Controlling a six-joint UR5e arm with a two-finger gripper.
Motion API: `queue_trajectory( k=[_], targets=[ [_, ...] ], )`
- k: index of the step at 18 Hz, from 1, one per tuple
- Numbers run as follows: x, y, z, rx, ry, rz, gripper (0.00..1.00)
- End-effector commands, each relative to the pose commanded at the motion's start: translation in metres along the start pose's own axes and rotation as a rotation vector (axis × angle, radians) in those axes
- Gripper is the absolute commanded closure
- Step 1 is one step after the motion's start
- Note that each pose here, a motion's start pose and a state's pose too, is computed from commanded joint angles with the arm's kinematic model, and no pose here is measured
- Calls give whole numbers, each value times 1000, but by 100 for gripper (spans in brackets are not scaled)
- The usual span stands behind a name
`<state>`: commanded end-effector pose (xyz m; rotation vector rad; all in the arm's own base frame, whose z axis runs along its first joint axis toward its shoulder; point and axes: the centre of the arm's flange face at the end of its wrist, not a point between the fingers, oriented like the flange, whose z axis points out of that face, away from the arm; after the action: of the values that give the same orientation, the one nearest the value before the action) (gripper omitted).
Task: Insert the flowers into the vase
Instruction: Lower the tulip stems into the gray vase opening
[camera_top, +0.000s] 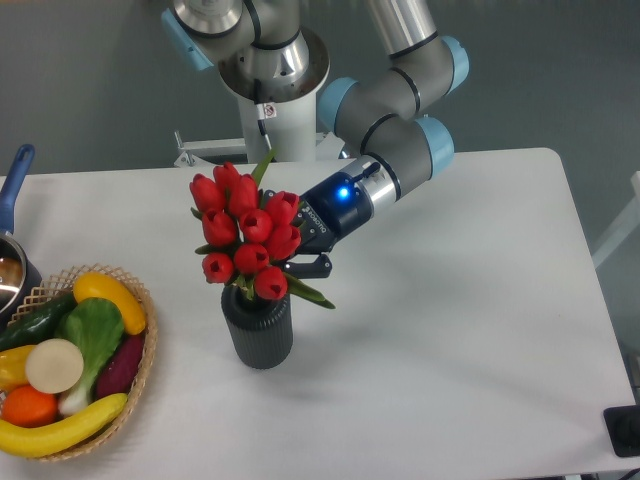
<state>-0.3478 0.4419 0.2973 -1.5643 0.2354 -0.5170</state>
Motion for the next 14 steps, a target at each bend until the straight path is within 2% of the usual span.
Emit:
queue_trajectory(
  k=[8, 14],
  targets=[
    [-11, 23, -9, 4, -17, -46, 78],
    [-20, 43, -21, 8, -40, -15, 78]
  ],
)
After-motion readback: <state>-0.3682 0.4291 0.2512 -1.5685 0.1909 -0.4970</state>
